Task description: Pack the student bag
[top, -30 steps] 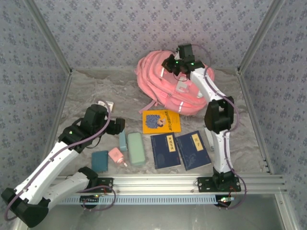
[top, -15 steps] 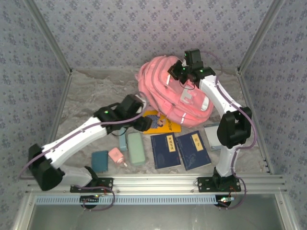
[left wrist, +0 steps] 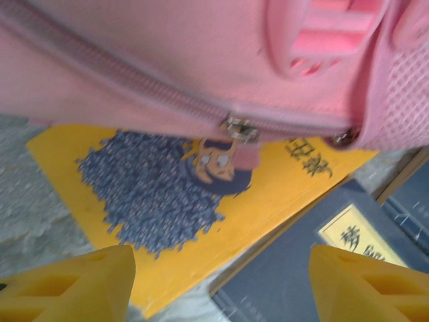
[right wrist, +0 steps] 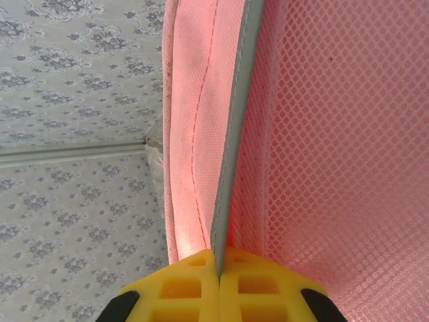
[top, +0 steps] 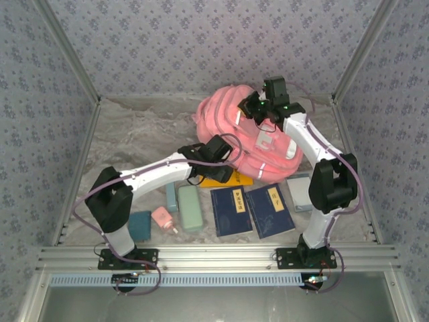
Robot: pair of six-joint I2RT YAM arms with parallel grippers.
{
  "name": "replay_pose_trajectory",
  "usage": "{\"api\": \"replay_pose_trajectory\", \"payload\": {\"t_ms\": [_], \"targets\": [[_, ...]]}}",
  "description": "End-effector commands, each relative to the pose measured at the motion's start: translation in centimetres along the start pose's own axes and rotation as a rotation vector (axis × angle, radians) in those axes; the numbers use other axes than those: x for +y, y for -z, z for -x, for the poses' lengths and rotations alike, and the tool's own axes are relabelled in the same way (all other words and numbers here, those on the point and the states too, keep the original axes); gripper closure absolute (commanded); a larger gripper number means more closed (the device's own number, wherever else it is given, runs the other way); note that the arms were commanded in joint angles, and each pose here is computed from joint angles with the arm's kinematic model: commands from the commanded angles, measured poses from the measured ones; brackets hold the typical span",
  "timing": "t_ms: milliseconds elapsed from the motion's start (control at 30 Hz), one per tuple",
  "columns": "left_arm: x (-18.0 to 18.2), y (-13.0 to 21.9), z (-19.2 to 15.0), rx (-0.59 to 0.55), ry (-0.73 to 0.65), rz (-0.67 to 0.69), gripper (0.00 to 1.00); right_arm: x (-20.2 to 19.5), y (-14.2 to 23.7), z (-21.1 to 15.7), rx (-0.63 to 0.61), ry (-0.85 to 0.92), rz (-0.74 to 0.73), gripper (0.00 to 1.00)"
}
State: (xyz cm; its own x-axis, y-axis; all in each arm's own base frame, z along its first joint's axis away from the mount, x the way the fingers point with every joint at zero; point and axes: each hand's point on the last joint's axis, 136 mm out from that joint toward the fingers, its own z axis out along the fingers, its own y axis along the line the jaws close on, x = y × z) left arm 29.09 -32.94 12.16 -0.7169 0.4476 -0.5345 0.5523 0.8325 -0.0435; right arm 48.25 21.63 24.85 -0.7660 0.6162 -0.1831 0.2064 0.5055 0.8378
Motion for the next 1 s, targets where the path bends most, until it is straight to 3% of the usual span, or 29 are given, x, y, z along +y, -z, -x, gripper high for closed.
{"api": "replay_pose_trajectory", "payload": {"t_ms": [0,200,467,700,833,967], "targets": [[-1.9,-0.8,2.0,-0.069,-0.01,-0.08,0.32,4.3,3.4,1.1,-0.042,0.021,0.157,1.0],[-2.2,-3.5,2.0,-0.054,0.01,-0.082,0.36,4.1,3.5,1.1,-0.018,-0.013,0.189,1.0],[-0.4,-5.9,2.4,-0.016,-0.009,0.002,0.49,3.6,3.2,0.6,-0.003,-0.02,0.195,1.0],[2.2,-6.4,3.0,-0.037,0.05,0.057,0.71,2.8,2.4,-0.3,0.022,-0.015,0.177,1.0],[2.6,-6.3,2.8,-0.031,0.054,0.037,0.89,2.0,2.0,-0.7,0.039,-0.01,0.159,1.0],[2.3,-6.1,2.6,-0.038,0.048,0.004,1.0,1.3,1.7,-0.9,0.053,-0.007,0.148,1.0]]}}
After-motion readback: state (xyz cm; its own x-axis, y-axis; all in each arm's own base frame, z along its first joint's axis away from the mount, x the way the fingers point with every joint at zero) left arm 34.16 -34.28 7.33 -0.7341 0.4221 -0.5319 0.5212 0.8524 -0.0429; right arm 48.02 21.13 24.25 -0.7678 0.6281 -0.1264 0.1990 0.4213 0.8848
